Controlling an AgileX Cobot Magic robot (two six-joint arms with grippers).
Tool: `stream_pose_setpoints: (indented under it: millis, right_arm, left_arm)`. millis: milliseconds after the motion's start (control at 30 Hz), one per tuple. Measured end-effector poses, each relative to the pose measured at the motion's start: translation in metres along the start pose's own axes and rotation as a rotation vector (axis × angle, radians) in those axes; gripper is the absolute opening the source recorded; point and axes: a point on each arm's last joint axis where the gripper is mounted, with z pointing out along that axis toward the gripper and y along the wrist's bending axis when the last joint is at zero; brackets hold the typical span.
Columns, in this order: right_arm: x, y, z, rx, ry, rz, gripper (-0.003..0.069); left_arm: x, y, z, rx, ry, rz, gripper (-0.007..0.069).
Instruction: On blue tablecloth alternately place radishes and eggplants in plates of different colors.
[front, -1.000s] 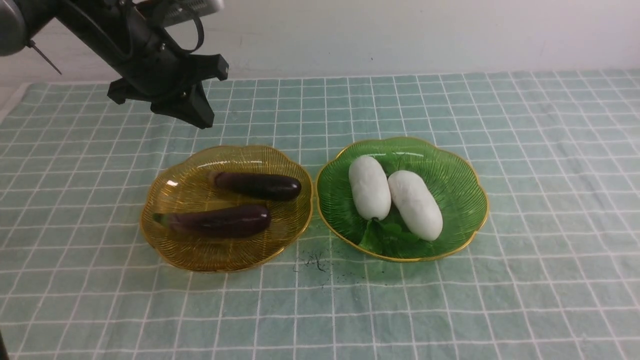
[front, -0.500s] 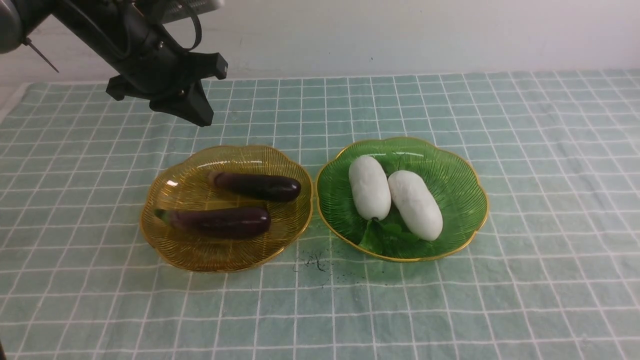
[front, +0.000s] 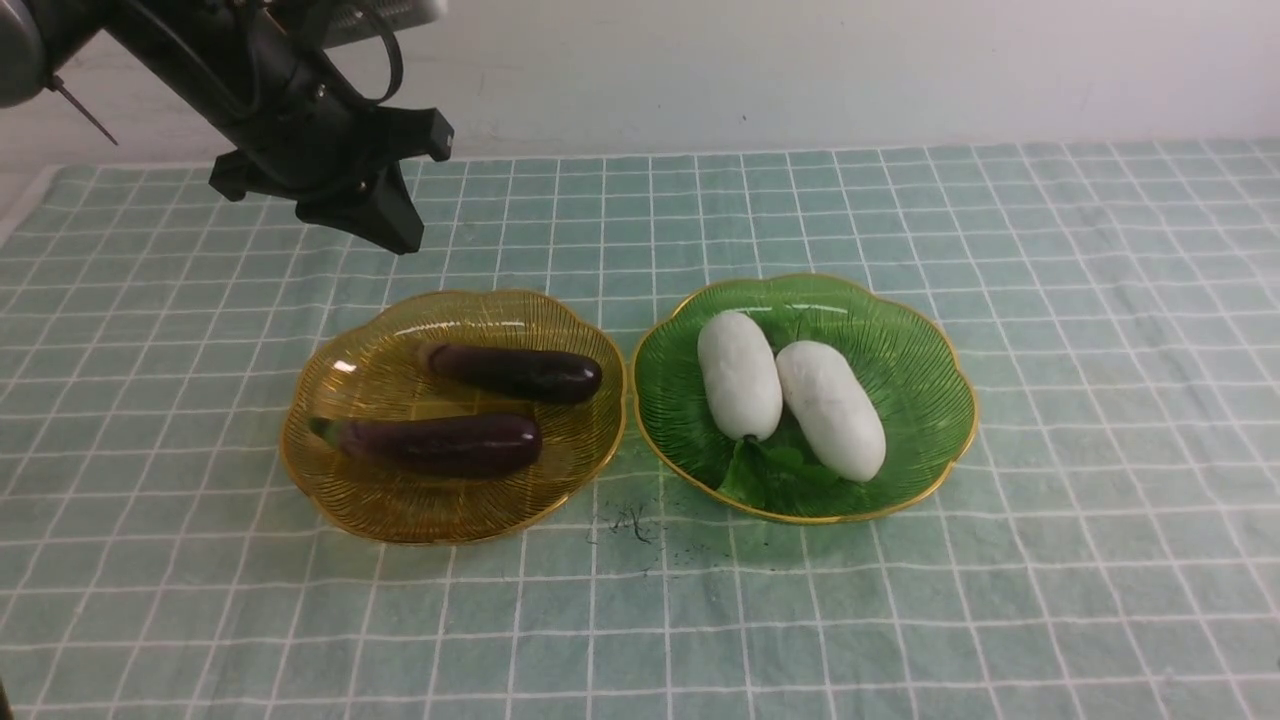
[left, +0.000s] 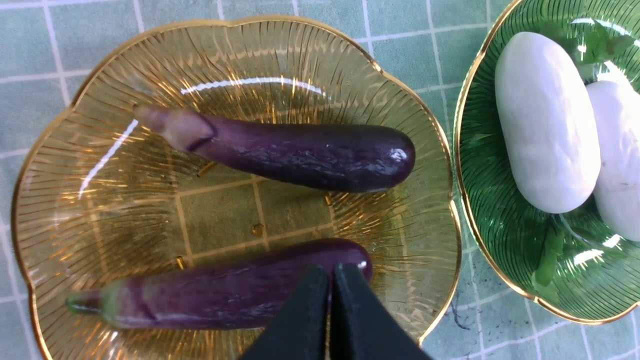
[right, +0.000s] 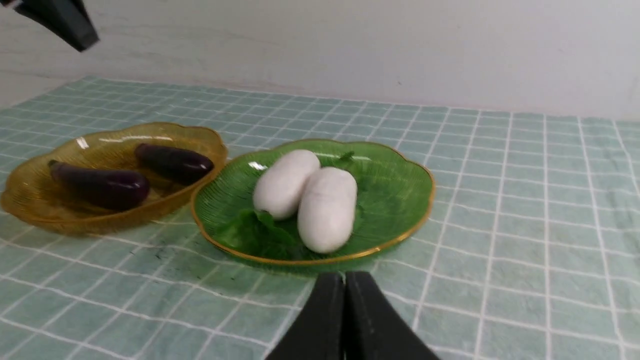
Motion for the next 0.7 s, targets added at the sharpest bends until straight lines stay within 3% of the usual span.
stream_pose_setpoints:
  millis: [233, 367, 700]
  right_arm:
    - [0.036, -0.009, 0.002, 0.163, 0.099, 0.025, -0.0015]
    - [0.037, -0.013, 0.001, 0.234, 0.105, 0.036, -0.0015]
    - [0.037, -0.016, 0.001, 0.272, 0.099, 0.004, -0.0015]
  left_arm:
    - [0.000, 0.000, -0.004, -0.007, -0.007, 0.008, -0.0008]
    - [0.002, -0.007, -0.029, -0.016, -0.059, 0.047, -0.0008]
    - [0.035, -0.029, -0.124, -0.089, -0.229, 0.144, -0.0008]
